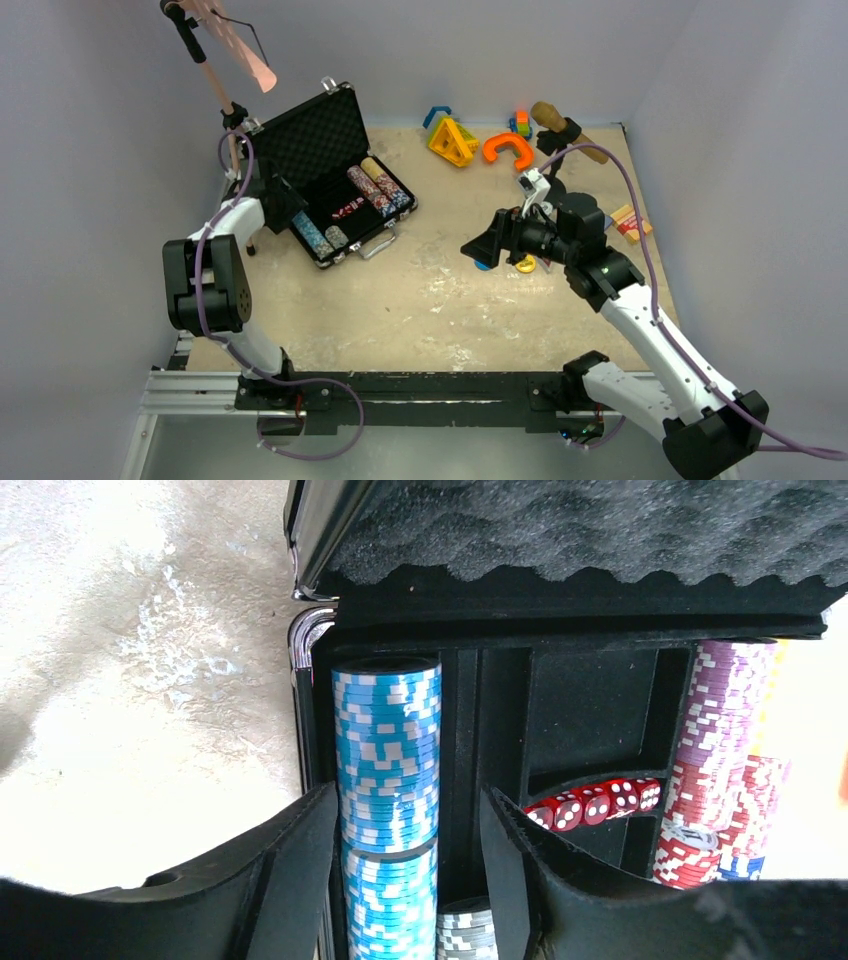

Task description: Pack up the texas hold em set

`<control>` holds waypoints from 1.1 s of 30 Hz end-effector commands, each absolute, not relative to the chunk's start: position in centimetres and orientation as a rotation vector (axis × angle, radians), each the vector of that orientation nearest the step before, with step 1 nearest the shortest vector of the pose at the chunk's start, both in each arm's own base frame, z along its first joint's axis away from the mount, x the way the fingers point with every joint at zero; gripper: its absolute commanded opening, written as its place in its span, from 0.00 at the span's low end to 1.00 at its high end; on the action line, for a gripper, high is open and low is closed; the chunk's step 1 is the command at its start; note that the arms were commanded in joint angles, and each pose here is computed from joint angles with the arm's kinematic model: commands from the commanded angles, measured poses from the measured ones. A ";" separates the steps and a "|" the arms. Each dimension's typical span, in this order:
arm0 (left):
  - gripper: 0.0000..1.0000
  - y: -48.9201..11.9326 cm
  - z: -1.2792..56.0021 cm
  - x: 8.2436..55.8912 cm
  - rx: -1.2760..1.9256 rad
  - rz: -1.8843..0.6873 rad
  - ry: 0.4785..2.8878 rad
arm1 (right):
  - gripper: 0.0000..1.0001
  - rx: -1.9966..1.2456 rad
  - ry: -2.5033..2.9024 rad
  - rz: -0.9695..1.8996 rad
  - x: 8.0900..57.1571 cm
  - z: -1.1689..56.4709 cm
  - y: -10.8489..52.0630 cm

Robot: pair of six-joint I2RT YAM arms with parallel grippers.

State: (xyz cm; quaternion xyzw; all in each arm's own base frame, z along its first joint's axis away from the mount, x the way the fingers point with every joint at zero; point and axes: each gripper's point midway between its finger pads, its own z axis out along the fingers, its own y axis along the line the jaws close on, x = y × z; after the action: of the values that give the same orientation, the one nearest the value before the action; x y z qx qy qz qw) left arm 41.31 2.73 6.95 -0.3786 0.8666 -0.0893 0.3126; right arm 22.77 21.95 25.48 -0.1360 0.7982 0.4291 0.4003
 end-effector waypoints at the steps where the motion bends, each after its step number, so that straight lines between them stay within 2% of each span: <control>1: 0.57 3.3 10.4 42.6 -0.933 -0.205 2.184 | 0.83 -0.318 1.976 1.034 23.3 26.2 21.2; 7: 0.59 2.1 12.8 41.9 -0.808 -0.190 2.184 | 0.83 -0.178 1.987 0.889 24.9 25.9 19.2; 15: 0.64 -1.5 16.4 38.6 -0.587 -0.252 2.192 | 0.83 -0.049 1.962 0.622 26.7 26.2 15.1; 24: 0.66 -7.1 19.3 32.1 -0.218 -0.528 2.248 | 0.83 0.066 2.009 0.310 29.1 24.9 9.4; 27: 0.66 -8.9 20.8 30.0 -0.015 -0.574 2.194 | 0.79 0.140 2.042 0.239 30.6 24.0 6.5; 30: 0.67 -10.4 21.8 28.6 0.150 -0.570 2.132 | 0.69 0.213 2.081 0.186 32.2 23.2 3.9; 33: 0.67 -11.4 22.7 28.0 0.224 -0.606 2.104 | 0.67 0.275 2.127 0.074 33.8 21.8 1.6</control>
State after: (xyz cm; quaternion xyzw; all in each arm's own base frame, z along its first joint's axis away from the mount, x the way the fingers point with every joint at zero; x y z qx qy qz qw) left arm 29.04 -9.78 21.74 0.0081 0.8685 -0.2265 0.4408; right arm 31.90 4.17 21.14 0.0996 0.8704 0.0808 0.4754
